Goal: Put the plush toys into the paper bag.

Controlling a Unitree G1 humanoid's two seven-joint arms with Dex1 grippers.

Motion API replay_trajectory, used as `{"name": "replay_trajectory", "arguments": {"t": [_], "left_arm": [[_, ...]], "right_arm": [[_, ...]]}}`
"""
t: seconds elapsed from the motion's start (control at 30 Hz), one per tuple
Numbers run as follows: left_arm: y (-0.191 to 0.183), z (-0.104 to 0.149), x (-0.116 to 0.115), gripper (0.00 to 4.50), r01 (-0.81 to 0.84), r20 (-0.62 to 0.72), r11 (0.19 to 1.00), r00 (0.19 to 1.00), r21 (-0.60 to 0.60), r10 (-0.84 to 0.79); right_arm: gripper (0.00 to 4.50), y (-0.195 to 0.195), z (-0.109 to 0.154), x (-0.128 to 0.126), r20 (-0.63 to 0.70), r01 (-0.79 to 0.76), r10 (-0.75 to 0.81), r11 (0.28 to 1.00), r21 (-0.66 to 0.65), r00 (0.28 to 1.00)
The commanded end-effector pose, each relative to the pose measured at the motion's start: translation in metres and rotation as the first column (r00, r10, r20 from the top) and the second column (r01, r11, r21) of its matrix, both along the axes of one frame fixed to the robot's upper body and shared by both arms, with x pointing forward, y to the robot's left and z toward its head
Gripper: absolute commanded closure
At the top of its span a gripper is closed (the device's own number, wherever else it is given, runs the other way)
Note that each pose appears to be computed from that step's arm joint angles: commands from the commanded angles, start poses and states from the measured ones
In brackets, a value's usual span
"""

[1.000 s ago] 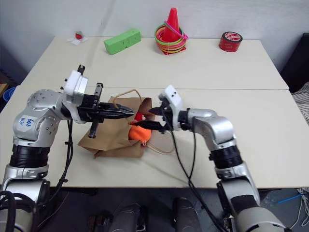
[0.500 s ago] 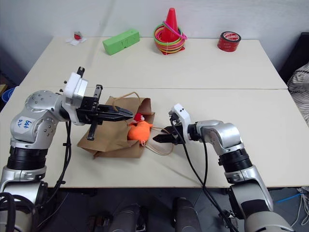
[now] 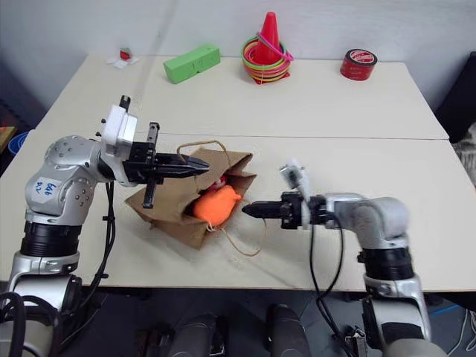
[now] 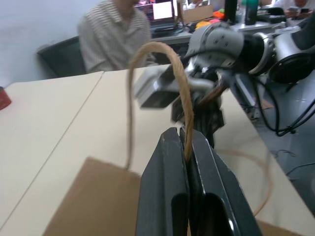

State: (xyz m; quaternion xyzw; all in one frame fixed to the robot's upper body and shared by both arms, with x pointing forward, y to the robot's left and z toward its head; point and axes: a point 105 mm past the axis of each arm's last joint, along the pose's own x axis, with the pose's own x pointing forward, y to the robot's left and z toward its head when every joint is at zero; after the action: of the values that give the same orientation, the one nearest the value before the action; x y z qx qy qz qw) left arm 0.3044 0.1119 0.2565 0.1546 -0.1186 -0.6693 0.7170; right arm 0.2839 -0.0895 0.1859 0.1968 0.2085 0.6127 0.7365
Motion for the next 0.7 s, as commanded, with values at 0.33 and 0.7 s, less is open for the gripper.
{"name": "replay_trajectory", "arguments": {"t": [0.33,0.7], "left_arm": [[0.006,0.042,0.052,4.50,-0.245,0.194,0.937,0.935,-0.247,0.296],[0.002,0.027,0.043,3.25,-0.140,0.080,0.977,0.985,-0.163,0.154]], "right_arm": [[4.49,-0.066,0.094,-0.008,0.167,0.257,-0.284,0.951,0.170,0.944],[3.55,-0.076,0.084,-0.023,0.095,0.256,-0.290,0.930,0.264,0.952]]}}
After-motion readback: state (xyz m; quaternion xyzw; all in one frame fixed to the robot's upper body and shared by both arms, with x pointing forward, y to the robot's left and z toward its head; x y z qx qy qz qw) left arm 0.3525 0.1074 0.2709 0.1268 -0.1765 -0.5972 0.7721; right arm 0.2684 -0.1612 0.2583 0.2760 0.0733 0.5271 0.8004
